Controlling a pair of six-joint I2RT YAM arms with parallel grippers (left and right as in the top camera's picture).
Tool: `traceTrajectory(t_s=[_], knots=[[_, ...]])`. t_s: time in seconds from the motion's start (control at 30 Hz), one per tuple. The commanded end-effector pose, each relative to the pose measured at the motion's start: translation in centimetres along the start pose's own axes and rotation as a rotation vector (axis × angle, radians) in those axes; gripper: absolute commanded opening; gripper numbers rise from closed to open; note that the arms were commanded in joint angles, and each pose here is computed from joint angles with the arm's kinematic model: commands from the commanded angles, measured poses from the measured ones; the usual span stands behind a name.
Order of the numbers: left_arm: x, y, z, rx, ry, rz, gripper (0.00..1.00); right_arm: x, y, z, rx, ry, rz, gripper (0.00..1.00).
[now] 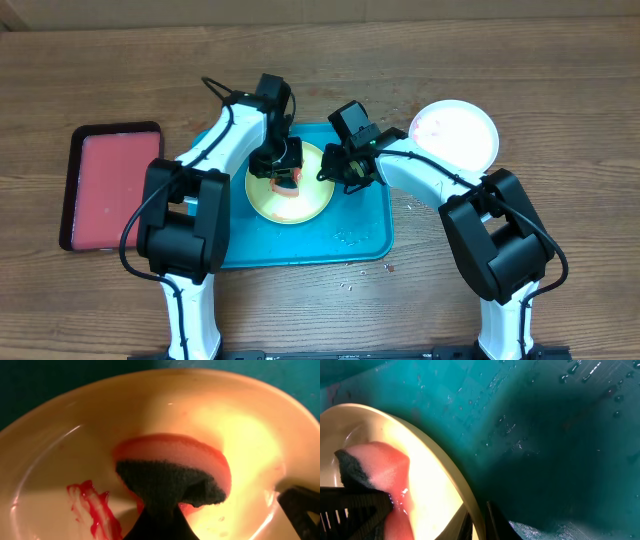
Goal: Clean dirty plates on tray and stack at the side
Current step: 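Hold the yellow-green plate rim and scrub it with the left-held sponge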
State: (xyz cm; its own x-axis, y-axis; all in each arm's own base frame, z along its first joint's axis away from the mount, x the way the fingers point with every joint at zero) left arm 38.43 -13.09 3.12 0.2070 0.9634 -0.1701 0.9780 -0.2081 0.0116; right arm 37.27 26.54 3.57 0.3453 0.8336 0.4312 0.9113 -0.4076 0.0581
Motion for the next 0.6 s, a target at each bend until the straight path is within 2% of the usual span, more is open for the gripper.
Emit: traceTrajectory(t_s=[0.0,0.13,0.23,0.4,0.57], knots=[[6.9,-3.5,4.4,0.175,0.412,-0.111,0.04,-0.6,0.1,0.5,-0.018,-0.030,0.007,0.11],[10.7,-4.3,1.6,0.158,0.674,-0.233,0.04,-1.3,0.3,0.5,-0.040,-0.066,0.009,0.11],[11.5,-4.2,0.3,0.123,0.720,-0.274,0.04,-1.6,0.5,0.5,-0.054,-0.082,0.009,0.11],[9.3,-3.2,-1.8,0.049,0.557,-0.275,0.04,-1.5,0.5,0.5,-0.057,-0.080,0.009,0.11],[3.5,-0.8,-4.4,-0.070,0.160,-0.034,0.04,-1.5,0.5,0.5,-0.057,-0.080,0.005,0.11]])
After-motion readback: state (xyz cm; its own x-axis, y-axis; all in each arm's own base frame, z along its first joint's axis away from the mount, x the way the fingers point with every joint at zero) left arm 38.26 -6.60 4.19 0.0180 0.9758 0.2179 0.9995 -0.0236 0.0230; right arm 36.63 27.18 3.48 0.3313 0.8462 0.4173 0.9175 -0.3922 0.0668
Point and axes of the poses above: each gripper's point midway between its finger pads, its own z axis out along the fingers, its own x axis along the line the jaws close on, y = z × x, the point moved 3 cm from there along -z, back along the fingers, and after that the axes turned 15 degrees about z, right-handed, at the moved point
